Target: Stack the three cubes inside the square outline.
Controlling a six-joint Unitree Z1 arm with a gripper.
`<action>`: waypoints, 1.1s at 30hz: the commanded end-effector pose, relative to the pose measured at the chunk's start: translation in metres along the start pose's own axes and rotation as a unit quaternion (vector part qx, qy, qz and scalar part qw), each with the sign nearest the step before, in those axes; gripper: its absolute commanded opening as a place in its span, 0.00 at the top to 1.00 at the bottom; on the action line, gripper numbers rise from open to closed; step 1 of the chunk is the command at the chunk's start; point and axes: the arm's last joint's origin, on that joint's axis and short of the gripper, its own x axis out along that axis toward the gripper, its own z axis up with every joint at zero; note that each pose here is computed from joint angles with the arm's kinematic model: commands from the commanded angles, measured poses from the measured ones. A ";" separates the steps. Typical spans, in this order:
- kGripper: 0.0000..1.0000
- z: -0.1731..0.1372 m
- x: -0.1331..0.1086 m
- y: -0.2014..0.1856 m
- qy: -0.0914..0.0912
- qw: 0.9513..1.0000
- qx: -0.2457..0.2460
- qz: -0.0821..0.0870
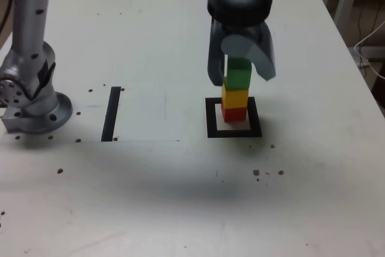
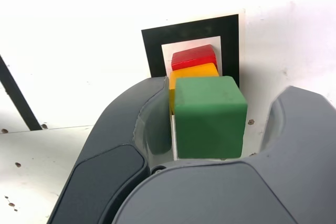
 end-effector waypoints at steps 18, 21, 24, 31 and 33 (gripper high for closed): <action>0.01 -0.095 -0.042 -0.011 -0.002 0.999 0.044 -0.009; 0.01 -0.112 -0.037 -0.011 0.010 0.999 0.047 -0.009; 0.01 -0.125 -0.029 -0.012 0.027 0.998 0.052 -0.012; 0.01 -0.155 0.001 -0.015 0.028 0.998 0.054 -0.019; 0.01 -0.161 0.010 -0.016 0.028 0.998 0.054 -0.019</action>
